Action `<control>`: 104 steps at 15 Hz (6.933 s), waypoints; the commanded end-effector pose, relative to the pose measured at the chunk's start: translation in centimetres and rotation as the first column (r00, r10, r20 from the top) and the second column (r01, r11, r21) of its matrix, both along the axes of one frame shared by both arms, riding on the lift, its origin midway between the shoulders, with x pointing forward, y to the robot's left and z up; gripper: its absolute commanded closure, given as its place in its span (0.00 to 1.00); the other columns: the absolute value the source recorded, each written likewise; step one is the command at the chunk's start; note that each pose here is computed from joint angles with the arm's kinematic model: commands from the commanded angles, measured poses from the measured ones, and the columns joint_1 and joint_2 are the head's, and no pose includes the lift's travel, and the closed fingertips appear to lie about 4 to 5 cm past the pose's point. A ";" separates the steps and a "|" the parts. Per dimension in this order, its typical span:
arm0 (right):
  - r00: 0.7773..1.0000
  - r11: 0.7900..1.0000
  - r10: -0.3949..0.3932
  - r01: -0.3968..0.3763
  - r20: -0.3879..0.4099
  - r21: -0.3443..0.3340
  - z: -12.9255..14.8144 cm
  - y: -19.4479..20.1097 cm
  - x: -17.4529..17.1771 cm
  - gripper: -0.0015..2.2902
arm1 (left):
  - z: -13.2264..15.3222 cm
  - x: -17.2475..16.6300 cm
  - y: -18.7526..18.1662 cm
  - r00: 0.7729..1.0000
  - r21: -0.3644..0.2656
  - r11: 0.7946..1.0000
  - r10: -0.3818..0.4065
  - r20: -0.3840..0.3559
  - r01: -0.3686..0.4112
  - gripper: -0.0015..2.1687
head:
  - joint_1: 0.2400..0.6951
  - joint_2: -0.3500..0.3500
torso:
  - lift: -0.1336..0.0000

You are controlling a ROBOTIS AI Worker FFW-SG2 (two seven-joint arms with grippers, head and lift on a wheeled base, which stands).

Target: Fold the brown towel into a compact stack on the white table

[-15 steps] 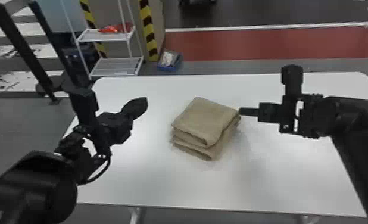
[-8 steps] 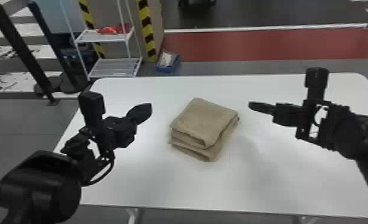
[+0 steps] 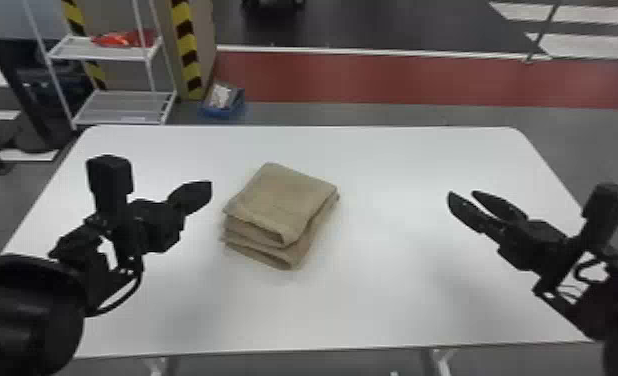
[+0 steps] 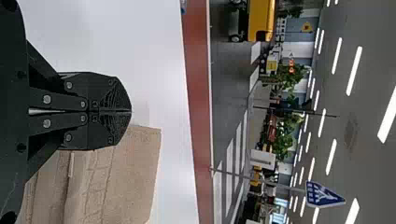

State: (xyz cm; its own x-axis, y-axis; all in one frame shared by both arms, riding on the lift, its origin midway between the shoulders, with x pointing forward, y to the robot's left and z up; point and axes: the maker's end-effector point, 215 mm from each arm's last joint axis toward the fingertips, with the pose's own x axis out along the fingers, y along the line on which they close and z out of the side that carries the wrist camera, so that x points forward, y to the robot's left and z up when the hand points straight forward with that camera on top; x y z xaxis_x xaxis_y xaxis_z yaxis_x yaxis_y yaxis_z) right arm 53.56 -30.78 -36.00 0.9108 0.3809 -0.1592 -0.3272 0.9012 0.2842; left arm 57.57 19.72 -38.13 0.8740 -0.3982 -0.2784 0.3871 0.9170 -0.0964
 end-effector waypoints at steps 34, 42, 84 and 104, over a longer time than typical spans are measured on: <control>0.994 0.998 -0.037 0.031 0.101 0.061 -2.5 -4.6 -8.1 0.14 | -7.4 -5.6 -7.6 0.968 0.065 0.984 -0.147 -0.205 0.163 0.99 | 1.00 0.16 | 0.10; 0.993 0.997 -0.035 0.026 0.110 0.079 -2.3 -4.3 -8.3 0.13 | -3.3 -5.3 -5.7 0.993 0.056 0.996 -0.070 -0.091 0.075 0.92 | 1.00 0.12 | 0.10; 0.968 0.984 -0.161 0.173 0.194 -0.042 4.9 9.4 -1.8 0.08 | 11.8 -1.8 1.6 0.804 -0.181 0.904 0.428 0.413 -0.388 0.04 | 0.95 0.49 | 0.10; 0.961 0.982 -0.163 0.180 0.224 -0.056 5.7 10.1 -2.4 0.05 | 13.9 -2.7 1.5 0.782 -0.222 0.906 0.423 0.458 -0.359 0.04 | 0.93 0.52 | 0.10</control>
State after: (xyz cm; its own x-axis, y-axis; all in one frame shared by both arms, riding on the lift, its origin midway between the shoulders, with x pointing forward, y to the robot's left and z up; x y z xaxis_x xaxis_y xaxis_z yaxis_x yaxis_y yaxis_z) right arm 51.17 -20.59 -30.49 0.9767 0.2131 0.0261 -0.2146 0.9646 0.1535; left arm 54.80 21.45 -24.32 0.9688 0.0088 0.2478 0.0190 0.9938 -0.1096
